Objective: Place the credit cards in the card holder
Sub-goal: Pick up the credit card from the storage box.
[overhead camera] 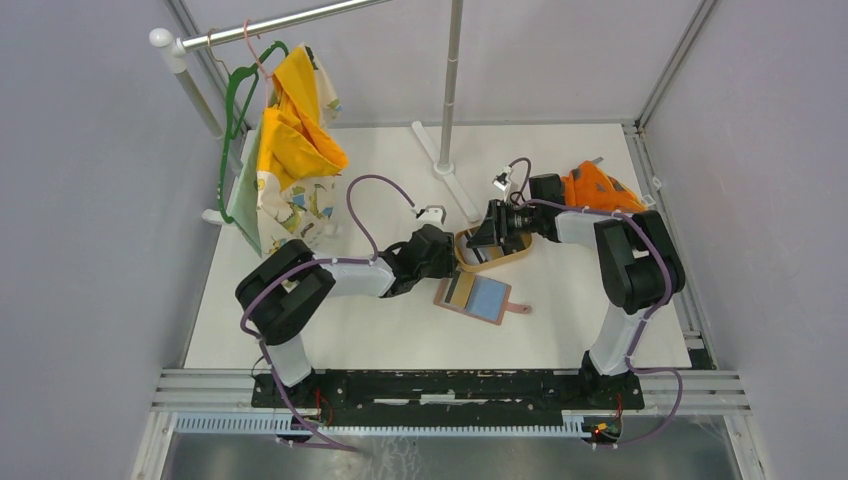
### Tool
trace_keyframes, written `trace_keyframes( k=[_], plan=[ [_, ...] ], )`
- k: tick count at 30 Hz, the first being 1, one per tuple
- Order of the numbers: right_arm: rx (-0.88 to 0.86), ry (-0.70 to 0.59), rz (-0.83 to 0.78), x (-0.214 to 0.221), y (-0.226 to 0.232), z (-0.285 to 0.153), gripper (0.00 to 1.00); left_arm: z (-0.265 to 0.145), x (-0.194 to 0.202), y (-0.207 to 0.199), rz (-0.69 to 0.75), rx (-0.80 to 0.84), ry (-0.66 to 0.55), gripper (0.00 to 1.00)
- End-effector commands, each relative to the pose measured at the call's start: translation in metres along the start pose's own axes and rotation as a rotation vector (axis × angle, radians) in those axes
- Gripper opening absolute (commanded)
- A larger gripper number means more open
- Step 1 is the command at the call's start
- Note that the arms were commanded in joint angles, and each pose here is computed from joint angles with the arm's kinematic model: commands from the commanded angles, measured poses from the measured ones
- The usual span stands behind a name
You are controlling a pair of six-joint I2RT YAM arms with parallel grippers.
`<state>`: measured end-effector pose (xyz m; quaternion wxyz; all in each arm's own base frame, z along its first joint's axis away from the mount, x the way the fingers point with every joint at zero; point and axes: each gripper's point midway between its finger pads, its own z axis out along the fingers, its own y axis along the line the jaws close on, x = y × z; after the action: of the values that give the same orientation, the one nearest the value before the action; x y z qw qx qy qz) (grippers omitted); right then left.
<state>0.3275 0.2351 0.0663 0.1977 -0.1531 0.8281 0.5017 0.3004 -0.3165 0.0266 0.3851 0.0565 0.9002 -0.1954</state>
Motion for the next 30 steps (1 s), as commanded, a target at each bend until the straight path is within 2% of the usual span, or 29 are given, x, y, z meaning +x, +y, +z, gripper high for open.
trace_keyframes(
  k=[1, 9, 20, 30],
  plan=[
    [-0.058, -0.002, 0.014, -0.001, 0.007, 0.003, 0.49, 0.003, -0.019, -0.013, 0.03, 0.04, -0.039, 0.55],
    [0.083, 0.053, -0.014, 0.005, -0.022, 0.007, 0.53, 0.004, -0.019, -0.016, 0.031, 0.053, -0.034, 0.54],
    [0.021, 0.095, 0.009, 0.008, -0.017, 0.02, 0.52, -0.003, -0.024, -0.019, 0.03, 0.072, -0.043, 0.54],
    [0.037, 0.091, -0.041, -0.003, -0.013, 0.012, 0.49, -0.02, -0.035, -0.021, 0.032, 0.088, -0.07, 0.55]
  ],
)
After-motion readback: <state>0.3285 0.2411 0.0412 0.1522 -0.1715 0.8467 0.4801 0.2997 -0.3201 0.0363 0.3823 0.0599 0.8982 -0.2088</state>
